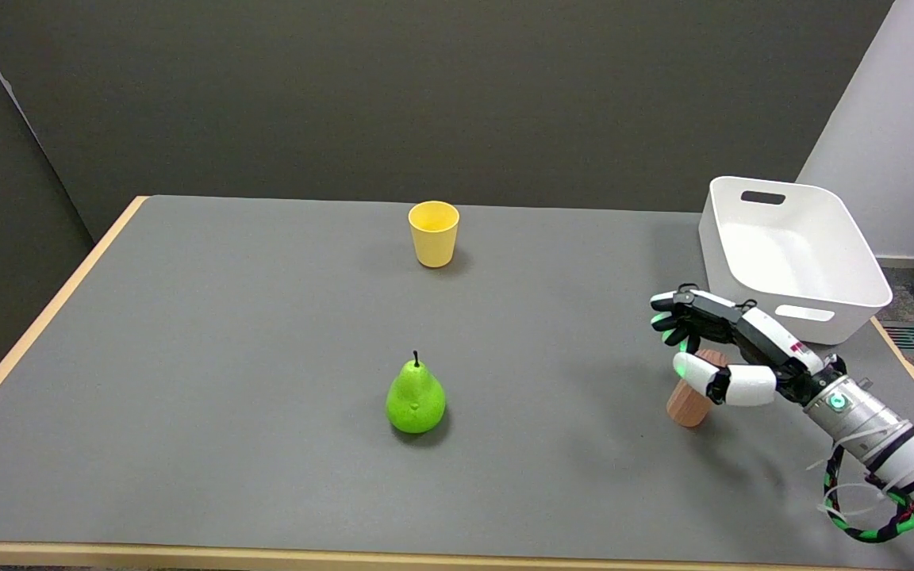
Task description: Pick up the wooden cylinder.
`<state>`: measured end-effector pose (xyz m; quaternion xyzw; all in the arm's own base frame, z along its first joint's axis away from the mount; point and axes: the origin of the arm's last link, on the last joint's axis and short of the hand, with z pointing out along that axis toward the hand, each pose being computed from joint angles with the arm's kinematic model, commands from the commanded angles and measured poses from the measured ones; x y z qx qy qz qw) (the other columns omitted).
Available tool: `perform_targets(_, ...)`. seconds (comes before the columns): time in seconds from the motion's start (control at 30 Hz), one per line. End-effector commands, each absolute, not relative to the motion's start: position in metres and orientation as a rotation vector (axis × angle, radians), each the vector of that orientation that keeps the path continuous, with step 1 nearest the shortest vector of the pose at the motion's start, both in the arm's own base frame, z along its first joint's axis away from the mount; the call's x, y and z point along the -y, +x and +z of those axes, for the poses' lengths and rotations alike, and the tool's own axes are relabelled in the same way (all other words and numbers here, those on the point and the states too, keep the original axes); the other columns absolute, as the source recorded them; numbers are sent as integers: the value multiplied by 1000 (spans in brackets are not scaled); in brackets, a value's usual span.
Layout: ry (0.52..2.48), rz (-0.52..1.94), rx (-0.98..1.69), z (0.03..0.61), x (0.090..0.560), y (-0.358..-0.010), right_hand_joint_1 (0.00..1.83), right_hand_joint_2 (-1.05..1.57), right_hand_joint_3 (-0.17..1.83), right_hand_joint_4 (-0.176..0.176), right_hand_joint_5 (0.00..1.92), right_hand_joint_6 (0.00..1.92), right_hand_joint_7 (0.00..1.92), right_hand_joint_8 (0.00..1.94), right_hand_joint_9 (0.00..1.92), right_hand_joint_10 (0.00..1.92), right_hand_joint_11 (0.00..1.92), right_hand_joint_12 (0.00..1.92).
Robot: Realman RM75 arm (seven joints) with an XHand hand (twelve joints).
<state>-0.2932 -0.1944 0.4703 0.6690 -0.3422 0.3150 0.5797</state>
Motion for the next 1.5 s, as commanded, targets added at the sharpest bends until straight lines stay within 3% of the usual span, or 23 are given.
perform_targets(0.03, 1517, 764, 877, 469, 170, -315, 755, 666, 918, -25, 317, 561, 512, 609, 470, 1118, 464, 1738)
perform_targets(1.33, 1531, 813, 965, 463, 189, -338, 816, 661, 942, -29, 312, 568, 501, 593, 459, 1102, 443, 1723)
perform_targets(1.5, 1529, 813, 965, 464, 188, -338, 891, 695, 942, -24, 405, 797, 509, 586, 470, 1094, 432, 1721)
